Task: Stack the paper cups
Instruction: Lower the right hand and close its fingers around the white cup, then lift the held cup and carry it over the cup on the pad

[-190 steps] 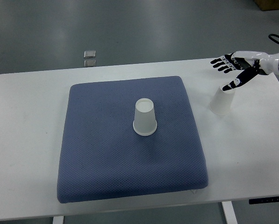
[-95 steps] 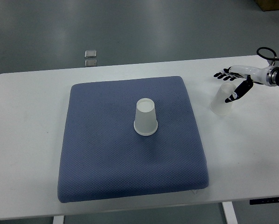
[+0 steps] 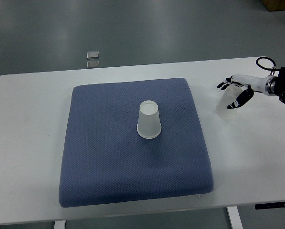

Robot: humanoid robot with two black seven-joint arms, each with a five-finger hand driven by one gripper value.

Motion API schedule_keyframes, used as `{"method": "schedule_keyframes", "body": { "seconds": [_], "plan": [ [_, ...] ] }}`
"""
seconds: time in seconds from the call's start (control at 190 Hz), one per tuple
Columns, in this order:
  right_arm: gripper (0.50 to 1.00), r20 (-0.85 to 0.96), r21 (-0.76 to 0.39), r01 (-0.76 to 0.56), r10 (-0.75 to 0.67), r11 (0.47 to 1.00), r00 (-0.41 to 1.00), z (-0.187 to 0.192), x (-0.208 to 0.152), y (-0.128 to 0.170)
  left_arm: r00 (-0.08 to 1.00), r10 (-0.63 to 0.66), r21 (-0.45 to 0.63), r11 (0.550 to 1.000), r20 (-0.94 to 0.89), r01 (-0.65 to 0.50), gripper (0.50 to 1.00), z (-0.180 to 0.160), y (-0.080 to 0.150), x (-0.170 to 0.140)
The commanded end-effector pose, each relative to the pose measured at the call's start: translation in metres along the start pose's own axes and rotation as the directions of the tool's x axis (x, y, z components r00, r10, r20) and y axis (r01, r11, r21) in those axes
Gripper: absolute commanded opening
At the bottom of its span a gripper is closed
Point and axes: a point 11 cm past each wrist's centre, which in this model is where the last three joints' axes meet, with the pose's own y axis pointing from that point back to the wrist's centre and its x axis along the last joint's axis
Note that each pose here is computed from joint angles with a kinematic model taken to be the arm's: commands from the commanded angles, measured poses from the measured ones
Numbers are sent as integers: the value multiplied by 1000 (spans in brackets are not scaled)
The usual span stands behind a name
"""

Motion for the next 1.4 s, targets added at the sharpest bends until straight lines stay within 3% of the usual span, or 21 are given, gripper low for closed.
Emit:
{"method": "schedule_keyframes", "body": {
  "seconds": [0.0, 0.406, 0.585, 0.696, 0.891, 1.002, 1.149, 1.397],
  "plan": [
    [797, -19, -13, -5, 5, 1000, 1000, 4, -2, 0, 1000, 1, 0, 1000, 1, -1, 1000, 0, 0, 0],
    [793, -32, -22, 5, -6, 1000, 999, 7, -5, 1, 1000, 0, 0, 1000, -1, 0, 1000, 0, 0, 0],
    [652, -33, -21, 12, -12, 1000, 999, 8, -5, 1, 1000, 0, 0, 1000, -1, 0, 1000, 0, 0, 0],
    [617, -33, -22, 12, -13, 1000, 999, 8, -5, 1, 1000, 0, 0, 1000, 1, 0, 1000, 0, 0, 0],
    [607, -28, -6, -16, 16, 1000, 999, 4, 10, 6, 1000, 0, 0, 1000, -1, 0, 1000, 0, 0, 0],
    [615, -35, 62, -59, 61, 996, 998, -21, 40, 15, 1000, 1, 0, 1000, -1, -1, 1000, 0, 0, 0],
    [625, -60, 262, -53, 71, 963, 996, -80, 66, 41, 1000, 0, 0, 1000, 0, 0, 1000, 0, 0, 0],
    [631, -124, 466, 56, 3, 883, 992, -163, 64, 58, 1000, 0, 0, 1000, -1, 0, 1000, 0, 0, 0]
  ]
}}
